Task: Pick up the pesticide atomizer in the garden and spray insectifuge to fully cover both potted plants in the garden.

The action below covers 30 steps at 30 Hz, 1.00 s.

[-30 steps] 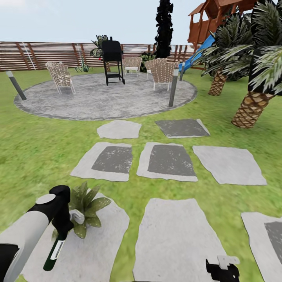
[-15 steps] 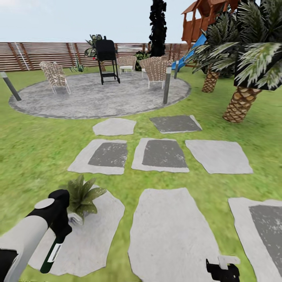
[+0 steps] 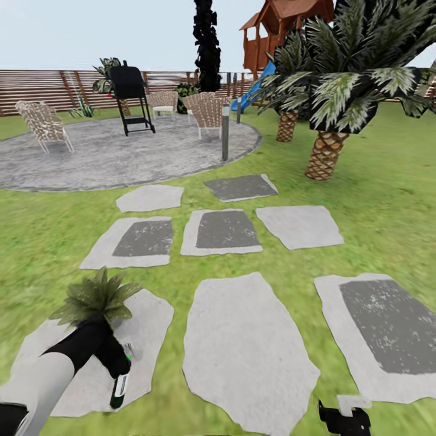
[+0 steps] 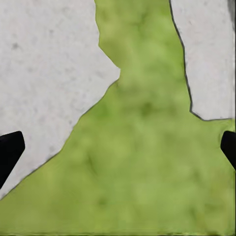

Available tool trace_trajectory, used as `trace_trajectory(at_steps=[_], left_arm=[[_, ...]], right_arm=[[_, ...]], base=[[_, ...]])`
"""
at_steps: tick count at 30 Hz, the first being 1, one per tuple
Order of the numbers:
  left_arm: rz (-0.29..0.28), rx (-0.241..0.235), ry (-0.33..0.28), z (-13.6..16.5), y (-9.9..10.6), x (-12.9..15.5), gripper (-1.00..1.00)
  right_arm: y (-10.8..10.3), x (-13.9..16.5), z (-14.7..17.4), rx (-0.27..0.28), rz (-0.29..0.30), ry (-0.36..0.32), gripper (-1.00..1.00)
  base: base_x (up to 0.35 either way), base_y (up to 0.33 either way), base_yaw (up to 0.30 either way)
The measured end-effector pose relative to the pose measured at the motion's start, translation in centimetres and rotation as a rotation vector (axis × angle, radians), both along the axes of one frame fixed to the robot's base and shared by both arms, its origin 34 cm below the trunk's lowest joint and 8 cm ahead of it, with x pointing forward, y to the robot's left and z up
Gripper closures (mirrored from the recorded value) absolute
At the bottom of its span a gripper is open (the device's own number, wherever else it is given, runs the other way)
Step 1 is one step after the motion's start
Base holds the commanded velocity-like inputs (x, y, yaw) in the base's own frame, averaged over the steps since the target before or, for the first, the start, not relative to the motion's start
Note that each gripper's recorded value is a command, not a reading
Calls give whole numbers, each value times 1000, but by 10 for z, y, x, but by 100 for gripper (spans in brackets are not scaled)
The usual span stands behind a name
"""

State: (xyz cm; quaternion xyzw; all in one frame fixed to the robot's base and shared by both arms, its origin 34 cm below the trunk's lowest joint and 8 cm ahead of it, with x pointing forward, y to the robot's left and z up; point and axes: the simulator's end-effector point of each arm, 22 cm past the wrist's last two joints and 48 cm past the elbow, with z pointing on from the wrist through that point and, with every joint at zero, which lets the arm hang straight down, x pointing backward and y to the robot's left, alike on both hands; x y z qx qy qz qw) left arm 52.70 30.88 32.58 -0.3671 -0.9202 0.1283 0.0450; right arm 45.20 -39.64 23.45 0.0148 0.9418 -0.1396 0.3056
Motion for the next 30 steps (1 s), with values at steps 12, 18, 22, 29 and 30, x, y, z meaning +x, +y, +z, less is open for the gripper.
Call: trace_trajectory(at_steps=[12,18,22,29,30], left_arm=[[-32,-213,-209,-17,-49,15,100],[-35,-230,-192,-19,-61,9,100],[-59,-274,-198,-12,-98,18,100],[-116,-340,-270,19,-156,61,100],[-127,-338,-276,21,-159,65,100]], right_arm=[[1,3,2,4,-7,-8,-100],[4,8,4,11,-1,-20,-100],[44,93,45,71,174,-197,-100],[119,134,72,112,627,-201,-100],[127,137,72,114,683,-177,-100]], base=[[-5,0,-293],[0,0,-207],[0,0,-6],[0,0,0],[0,0,0]])
